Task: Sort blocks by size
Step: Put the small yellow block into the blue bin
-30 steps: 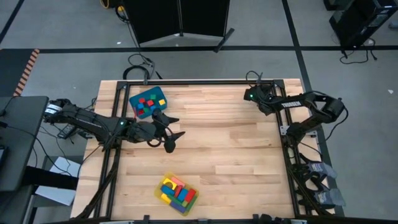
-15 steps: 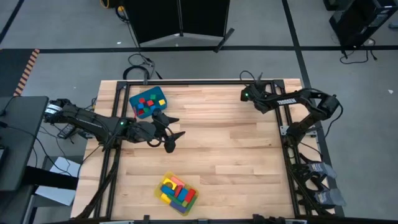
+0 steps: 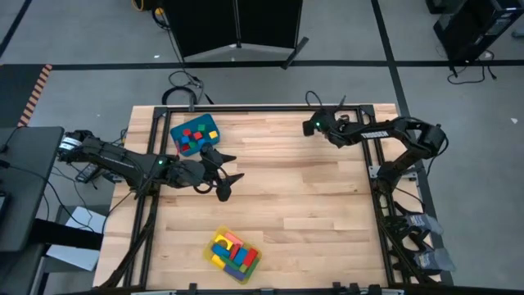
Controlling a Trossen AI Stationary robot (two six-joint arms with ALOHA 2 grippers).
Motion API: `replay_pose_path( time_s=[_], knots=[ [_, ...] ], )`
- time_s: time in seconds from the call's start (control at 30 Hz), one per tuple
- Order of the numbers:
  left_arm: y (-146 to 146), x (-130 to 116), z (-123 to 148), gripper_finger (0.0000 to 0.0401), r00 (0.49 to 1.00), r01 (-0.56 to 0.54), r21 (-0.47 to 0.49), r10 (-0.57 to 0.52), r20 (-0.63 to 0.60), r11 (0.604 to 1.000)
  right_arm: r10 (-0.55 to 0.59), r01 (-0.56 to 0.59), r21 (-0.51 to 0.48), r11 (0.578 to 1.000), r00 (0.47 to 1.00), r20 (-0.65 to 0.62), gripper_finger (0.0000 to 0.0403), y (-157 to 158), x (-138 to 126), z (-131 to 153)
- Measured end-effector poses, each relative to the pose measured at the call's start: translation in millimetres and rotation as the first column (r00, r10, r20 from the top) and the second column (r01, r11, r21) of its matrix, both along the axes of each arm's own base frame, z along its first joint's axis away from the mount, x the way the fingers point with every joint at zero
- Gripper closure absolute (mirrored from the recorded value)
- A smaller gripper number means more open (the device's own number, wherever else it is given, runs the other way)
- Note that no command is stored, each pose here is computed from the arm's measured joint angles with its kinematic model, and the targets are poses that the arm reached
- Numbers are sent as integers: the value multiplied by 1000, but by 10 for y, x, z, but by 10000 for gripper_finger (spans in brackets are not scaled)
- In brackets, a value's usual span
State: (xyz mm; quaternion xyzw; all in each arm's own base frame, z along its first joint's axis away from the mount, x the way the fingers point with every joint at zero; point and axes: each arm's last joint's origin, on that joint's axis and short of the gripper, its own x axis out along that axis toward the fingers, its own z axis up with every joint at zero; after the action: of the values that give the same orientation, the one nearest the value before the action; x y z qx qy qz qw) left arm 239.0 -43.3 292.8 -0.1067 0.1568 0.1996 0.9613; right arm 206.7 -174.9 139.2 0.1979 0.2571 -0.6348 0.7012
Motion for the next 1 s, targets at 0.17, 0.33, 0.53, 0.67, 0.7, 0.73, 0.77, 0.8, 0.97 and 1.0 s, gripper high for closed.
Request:
replay_pose_path(
  time_s=[0.17,0.33,0.53,0.67,0.7,0.73,0.77,0.8,0.97,1.0],
  knots=[
    [-4,1,-1,80,1000,15,-7,-15,-2,1000,-151,152,53,987,988,-30,398,-176,-136,77],
    [-5,2,-1,80,1000,16,-8,-16,-1,1000,-175,176,146,974,984,-17,398,-327,-256,121],
    [-6,8,14,80,1000,16,-12,-16,16,1000,-172,168,189,967,985,6,398,-405,-308,151],
    [-6,8,13,80,1000,16,-12,-16,16,1000,-189,182,179,967,982,19,398,-464,-323,196],
    [-6,8,14,80,1000,16,-12,-16,16,1000,-190,183,177,967,981,26,398,-483,-320,217],
    [-6,8,14,80,1000,16,-12,-16,16,1000,-189,180,177,968,981,34,398,-503,-316,242],
    [-6,8,14,80,1000,16,-12,-16,16,1000,-186,176,179,968,982,40,398,-519,-310,264],
    [-7,9,16,80,1000,16,-13,-16,18,1000,-184,173,186,967,982,43,398,-534,-306,280],
    [-10,18,36,80,999,21,-20,-20,42,1000,-138,129,296,947,990,9,398,-672,-215,244],
    [-11,18,38,80,999,23,-20,-22,43,1000,-134,132,315,940,991,-16,398,-692,-185,217]
  ],
)
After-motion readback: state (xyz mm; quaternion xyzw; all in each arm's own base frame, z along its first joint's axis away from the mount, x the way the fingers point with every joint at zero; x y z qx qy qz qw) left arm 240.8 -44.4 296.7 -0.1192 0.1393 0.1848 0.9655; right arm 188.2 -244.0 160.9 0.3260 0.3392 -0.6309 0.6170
